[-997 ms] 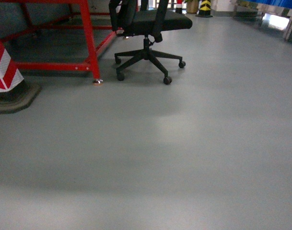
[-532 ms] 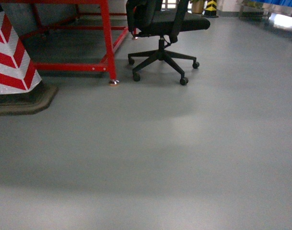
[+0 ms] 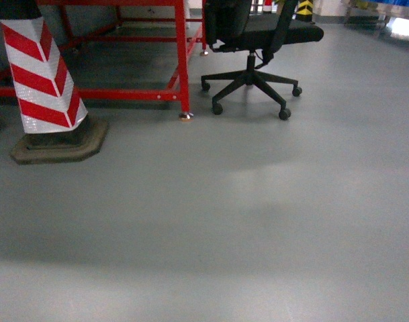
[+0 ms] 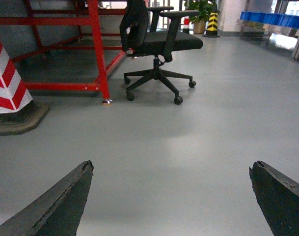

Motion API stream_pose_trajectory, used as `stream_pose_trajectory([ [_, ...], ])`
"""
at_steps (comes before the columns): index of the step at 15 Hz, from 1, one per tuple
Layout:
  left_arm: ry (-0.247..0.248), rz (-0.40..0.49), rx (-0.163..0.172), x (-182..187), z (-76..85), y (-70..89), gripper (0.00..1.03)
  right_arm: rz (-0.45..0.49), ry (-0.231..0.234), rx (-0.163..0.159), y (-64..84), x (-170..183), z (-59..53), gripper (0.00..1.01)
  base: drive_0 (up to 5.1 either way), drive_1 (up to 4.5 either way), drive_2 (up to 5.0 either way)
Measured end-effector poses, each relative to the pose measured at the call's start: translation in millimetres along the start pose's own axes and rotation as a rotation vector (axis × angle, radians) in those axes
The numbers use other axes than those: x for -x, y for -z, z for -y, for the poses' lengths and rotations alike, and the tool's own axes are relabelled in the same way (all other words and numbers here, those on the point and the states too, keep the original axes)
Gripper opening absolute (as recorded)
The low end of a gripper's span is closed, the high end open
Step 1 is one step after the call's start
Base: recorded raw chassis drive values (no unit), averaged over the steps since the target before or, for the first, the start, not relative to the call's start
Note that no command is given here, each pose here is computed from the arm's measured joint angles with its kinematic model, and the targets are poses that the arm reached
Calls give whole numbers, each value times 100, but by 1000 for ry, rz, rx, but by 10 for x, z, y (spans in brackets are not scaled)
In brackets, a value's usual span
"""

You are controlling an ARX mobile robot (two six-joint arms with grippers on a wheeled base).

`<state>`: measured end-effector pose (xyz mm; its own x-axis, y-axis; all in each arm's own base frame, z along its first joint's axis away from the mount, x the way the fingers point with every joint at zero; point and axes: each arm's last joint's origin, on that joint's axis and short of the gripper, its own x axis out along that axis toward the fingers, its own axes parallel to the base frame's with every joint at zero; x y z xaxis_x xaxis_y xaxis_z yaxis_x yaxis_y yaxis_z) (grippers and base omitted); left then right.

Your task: Pick capacitor and pack into box

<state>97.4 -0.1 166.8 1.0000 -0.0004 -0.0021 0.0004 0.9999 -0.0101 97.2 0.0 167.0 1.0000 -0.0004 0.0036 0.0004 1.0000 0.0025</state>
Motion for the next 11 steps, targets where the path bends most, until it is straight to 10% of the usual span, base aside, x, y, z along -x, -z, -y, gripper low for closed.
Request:
stream_pose_trajectory([
  [11,0,1,0,0,0,-1,44,-1,0,0,1,0,0,98,-499,238,238],
])
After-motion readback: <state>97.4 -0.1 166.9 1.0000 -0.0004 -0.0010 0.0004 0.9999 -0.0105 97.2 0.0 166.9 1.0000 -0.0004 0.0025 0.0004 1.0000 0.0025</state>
